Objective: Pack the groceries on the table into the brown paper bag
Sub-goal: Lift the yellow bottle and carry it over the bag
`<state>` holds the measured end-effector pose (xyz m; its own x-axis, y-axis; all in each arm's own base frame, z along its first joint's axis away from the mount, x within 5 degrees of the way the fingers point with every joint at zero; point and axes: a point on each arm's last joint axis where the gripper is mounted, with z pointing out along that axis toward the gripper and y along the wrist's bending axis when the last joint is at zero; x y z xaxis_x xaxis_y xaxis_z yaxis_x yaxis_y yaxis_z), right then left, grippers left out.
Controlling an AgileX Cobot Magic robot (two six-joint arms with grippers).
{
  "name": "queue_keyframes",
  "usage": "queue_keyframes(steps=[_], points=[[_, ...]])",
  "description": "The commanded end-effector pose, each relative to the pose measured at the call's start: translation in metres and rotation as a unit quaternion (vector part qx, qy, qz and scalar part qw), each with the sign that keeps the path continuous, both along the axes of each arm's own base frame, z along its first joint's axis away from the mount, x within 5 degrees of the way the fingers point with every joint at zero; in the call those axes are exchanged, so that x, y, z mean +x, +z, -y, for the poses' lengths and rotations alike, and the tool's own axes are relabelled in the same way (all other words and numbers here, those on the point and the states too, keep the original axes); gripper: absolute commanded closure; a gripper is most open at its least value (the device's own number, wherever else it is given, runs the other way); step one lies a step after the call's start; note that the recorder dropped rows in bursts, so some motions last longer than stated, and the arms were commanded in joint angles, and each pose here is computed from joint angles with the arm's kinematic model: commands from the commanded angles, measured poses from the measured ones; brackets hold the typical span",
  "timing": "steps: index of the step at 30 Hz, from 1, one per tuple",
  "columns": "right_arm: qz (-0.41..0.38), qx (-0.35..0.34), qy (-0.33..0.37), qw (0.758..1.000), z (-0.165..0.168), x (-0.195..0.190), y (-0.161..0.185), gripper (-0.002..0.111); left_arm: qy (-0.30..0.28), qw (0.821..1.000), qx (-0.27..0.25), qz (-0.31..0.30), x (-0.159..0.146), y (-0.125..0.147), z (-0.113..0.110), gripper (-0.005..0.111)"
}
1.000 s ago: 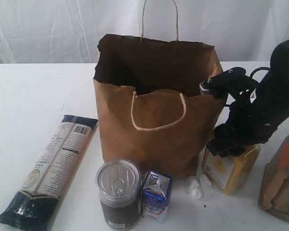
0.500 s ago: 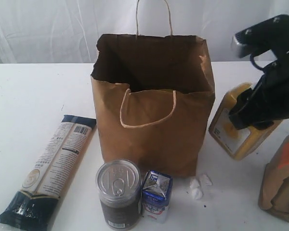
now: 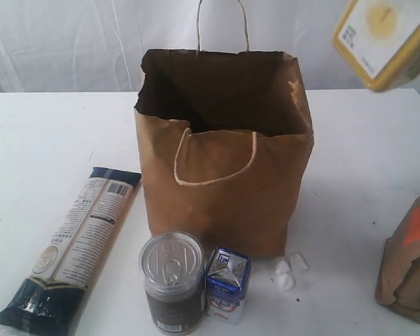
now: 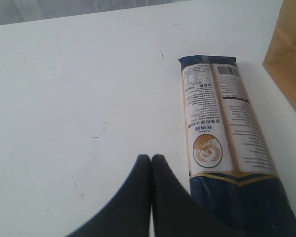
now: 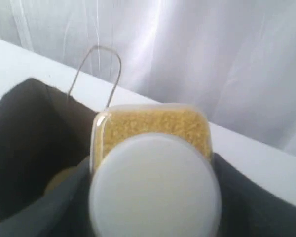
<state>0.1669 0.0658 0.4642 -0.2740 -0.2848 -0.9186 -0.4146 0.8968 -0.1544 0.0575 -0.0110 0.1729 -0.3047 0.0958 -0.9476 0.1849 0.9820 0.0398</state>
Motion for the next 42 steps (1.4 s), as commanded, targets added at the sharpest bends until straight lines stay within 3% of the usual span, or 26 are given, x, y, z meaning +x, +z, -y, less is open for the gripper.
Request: queue_keyframes(steps=[1,8,17,34,42], points=[[0.022,0.028,0.035,0.999,-0.019,0.010,0.022,0.108,0.001,1.000,-0.004,-0.002,0.000,-0.001,0.000,0.107],[-0.010,0.035,0.084,0.996,-0.061,0.039,0.013,0.108,0.001,1.000,-0.004,-0.002,0.000,-0.001,0.000,0.107],[-0.125,0.040,0.063,0.989,-0.101,0.087,-0.040,0.108,0.001,1.000,-0.004,-0.002,0.000,-0.001,0.000,0.107],[-0.200,-0.030,0.015,0.979,-0.114,0.120,-0.090,0.108,0.001,1.000,-0.004,-0.002,0.000,-0.001,0.000,0.107],[-0.180,-0.019,0.022,0.983,-0.117,0.121,-0.086,0.108,0.001,1.000,-0.004,-0.002,0.000,-0.001,0.000,0.107]])
